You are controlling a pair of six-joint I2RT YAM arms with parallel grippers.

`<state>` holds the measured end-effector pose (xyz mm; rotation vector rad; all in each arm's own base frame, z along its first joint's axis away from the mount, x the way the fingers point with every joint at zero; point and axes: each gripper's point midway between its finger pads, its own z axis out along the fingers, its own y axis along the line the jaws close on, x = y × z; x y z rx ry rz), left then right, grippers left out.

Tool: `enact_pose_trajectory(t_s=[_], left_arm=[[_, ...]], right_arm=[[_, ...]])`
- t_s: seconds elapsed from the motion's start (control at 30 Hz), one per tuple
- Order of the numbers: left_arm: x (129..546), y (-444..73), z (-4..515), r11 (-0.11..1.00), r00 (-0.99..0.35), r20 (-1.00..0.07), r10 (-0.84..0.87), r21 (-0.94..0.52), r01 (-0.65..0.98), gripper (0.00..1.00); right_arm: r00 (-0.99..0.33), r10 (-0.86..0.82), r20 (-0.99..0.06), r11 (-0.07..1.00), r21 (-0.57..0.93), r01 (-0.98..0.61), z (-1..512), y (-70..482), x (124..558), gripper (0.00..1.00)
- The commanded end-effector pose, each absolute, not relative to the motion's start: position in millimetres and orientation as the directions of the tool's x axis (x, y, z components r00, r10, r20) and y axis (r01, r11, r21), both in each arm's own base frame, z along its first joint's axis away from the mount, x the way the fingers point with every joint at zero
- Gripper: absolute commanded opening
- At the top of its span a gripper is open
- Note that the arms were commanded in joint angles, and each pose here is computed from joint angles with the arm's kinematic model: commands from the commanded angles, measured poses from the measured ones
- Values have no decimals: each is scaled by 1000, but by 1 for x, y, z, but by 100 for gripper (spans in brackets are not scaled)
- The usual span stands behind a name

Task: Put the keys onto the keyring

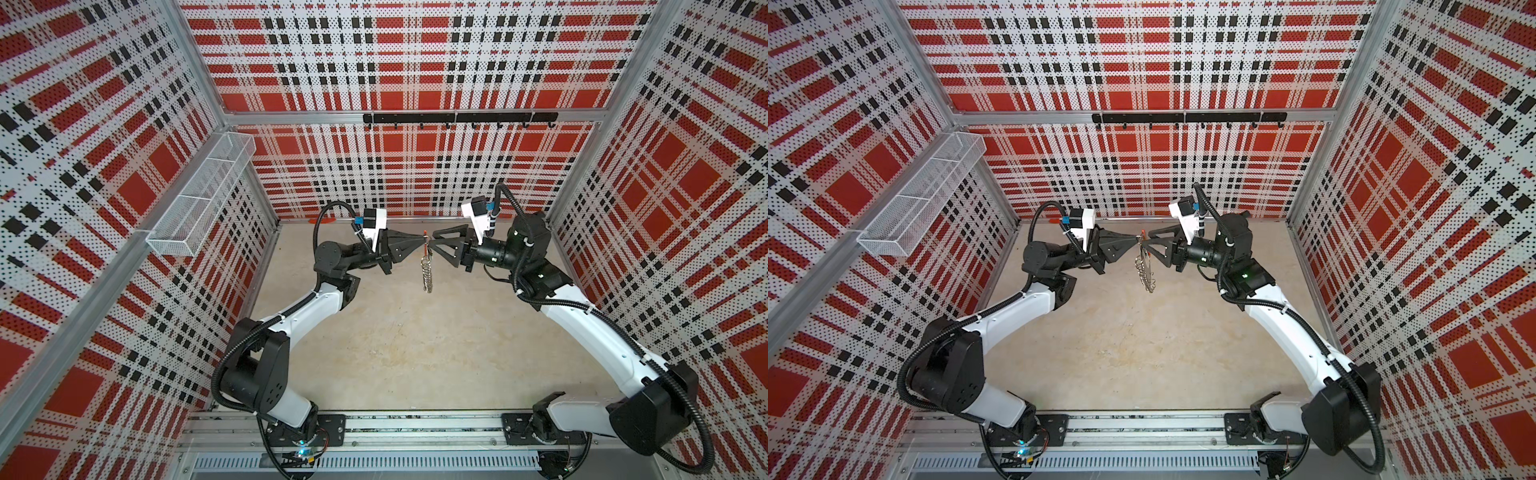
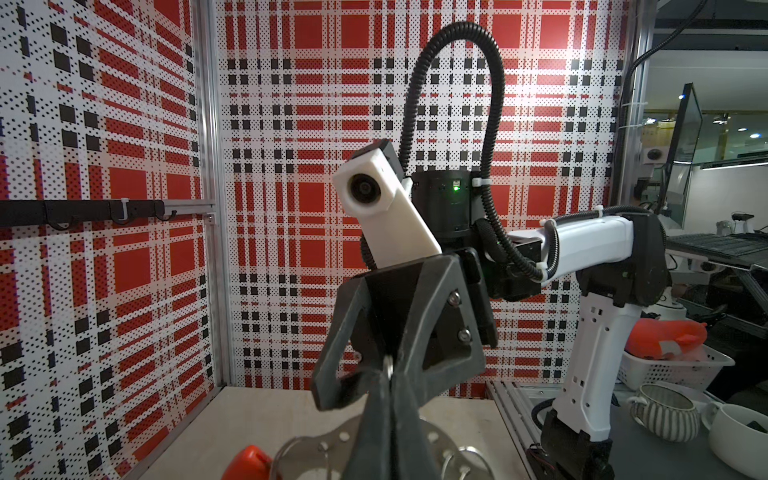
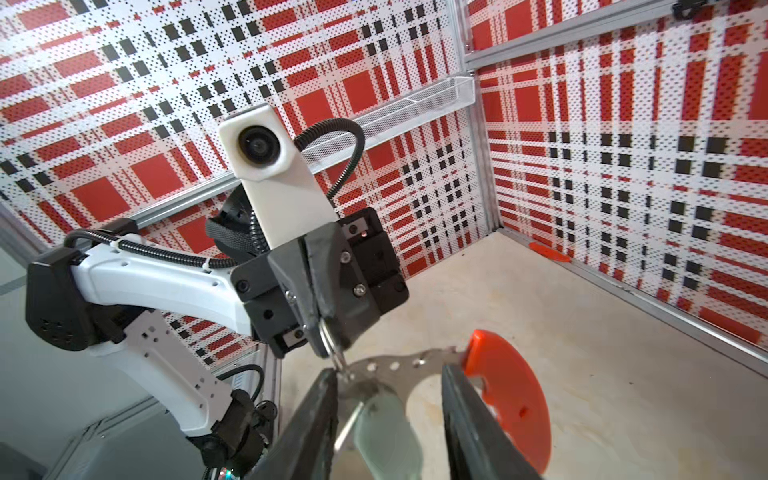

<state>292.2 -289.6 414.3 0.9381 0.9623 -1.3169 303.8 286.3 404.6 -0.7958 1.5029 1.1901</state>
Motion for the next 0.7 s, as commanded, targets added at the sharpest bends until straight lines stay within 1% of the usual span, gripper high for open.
enact_pose_trajectory(t_s=[0.0,0.13,0.37,0.67], left_arm=[[287,-286,424,49,62,-929,-364,47,998,0],[289,-286,422,54,56,-930,-364,39,998,0],[295,-285,419,71,50,-929,-367,26,997,0],[306,-279,417,150,60,-932,-356,6,989,0]], right_arm=[[-221,104,-970,254,241,-937,420,292,300,43],[-216,106,-971,249,236,-939,422,294,299,41],[-206,101,-973,271,226,-936,422,295,307,38],[-158,87,-984,354,179,-918,423,289,318,40]])
